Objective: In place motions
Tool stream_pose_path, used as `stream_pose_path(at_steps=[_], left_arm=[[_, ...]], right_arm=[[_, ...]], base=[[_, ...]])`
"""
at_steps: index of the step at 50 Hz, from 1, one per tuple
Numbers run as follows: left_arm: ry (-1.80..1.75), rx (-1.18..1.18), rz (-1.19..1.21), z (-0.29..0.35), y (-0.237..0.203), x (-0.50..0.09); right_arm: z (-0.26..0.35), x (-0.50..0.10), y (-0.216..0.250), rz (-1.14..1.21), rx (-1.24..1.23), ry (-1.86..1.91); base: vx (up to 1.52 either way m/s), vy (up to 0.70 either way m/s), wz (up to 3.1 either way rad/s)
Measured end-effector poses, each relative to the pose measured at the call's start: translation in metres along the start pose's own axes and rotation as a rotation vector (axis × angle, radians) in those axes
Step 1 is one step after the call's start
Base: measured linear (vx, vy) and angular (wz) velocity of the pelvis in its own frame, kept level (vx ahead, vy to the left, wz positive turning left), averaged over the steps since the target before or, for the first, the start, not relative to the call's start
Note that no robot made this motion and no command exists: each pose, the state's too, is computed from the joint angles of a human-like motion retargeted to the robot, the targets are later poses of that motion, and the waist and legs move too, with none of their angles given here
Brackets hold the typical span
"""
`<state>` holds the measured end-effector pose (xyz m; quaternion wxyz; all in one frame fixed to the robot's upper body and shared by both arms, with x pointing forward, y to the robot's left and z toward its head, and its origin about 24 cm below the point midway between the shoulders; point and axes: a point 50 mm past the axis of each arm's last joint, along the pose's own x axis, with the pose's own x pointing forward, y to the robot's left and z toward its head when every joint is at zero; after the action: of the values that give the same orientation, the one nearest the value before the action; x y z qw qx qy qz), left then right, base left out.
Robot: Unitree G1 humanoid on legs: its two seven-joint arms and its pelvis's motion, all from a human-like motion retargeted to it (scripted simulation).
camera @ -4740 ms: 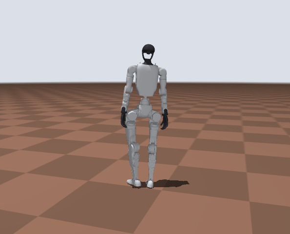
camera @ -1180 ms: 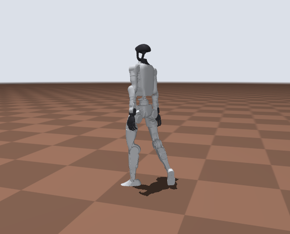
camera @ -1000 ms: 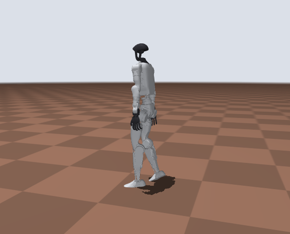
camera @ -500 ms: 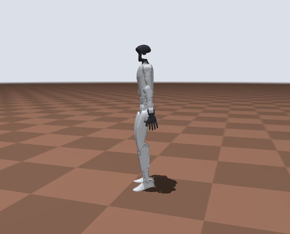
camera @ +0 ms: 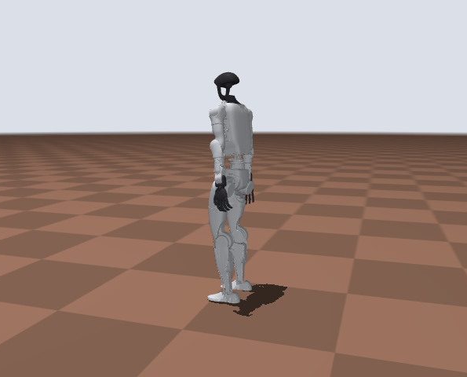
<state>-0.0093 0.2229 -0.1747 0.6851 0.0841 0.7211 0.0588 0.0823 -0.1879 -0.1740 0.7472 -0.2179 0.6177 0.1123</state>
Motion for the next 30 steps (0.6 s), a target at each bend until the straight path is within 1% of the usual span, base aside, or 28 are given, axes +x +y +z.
stream_pose_path(at_steps=[5,7,12,15,21,25,30], left_arm=[[0.021,0.243,0.049,-0.002,0.021,0.0],[0.033,0.29,0.073,-0.006,0.025,0.0],[0.07,0.289,0.057,-0.021,0.021,0.0],[0.088,0.277,0.039,-0.029,0.015,-0.001],[0.086,0.355,0.008,-0.031,0.0,0.0],[0.019,0.38,0.001,-0.017,-0.006,0.0],[-0.044,0.387,-0.038,-0.003,-0.011,0.0]], right_arm=[[-0.001,0.0,-0.001,0.077,0.044,-0.019],[-0.005,0.0,-0.003,0.081,0.048,-0.002],[-0.006,-0.001,-0.017,-0.022,0.109,0.018],[-0.003,0.0,-0.021,-0.031,0.151,0.022],[-0.004,-0.001,-0.024,-0.053,0.344,0.07],[-0.009,-0.001,-0.018,-0.039,0.392,0.098],[-0.038,-0.005,0.004,0.009,0.409,0.209]], base=[[-0.19,-0.01,-2.96],[-0.18,-0.03,-3.59],[-0.24,-0.07,-3.72],[-0.17,-0.06,-3.54],[-0.07,-0.08,-3.14],[0.05,-0.18,-2.05],[0.19,-0.23,-1.03]])
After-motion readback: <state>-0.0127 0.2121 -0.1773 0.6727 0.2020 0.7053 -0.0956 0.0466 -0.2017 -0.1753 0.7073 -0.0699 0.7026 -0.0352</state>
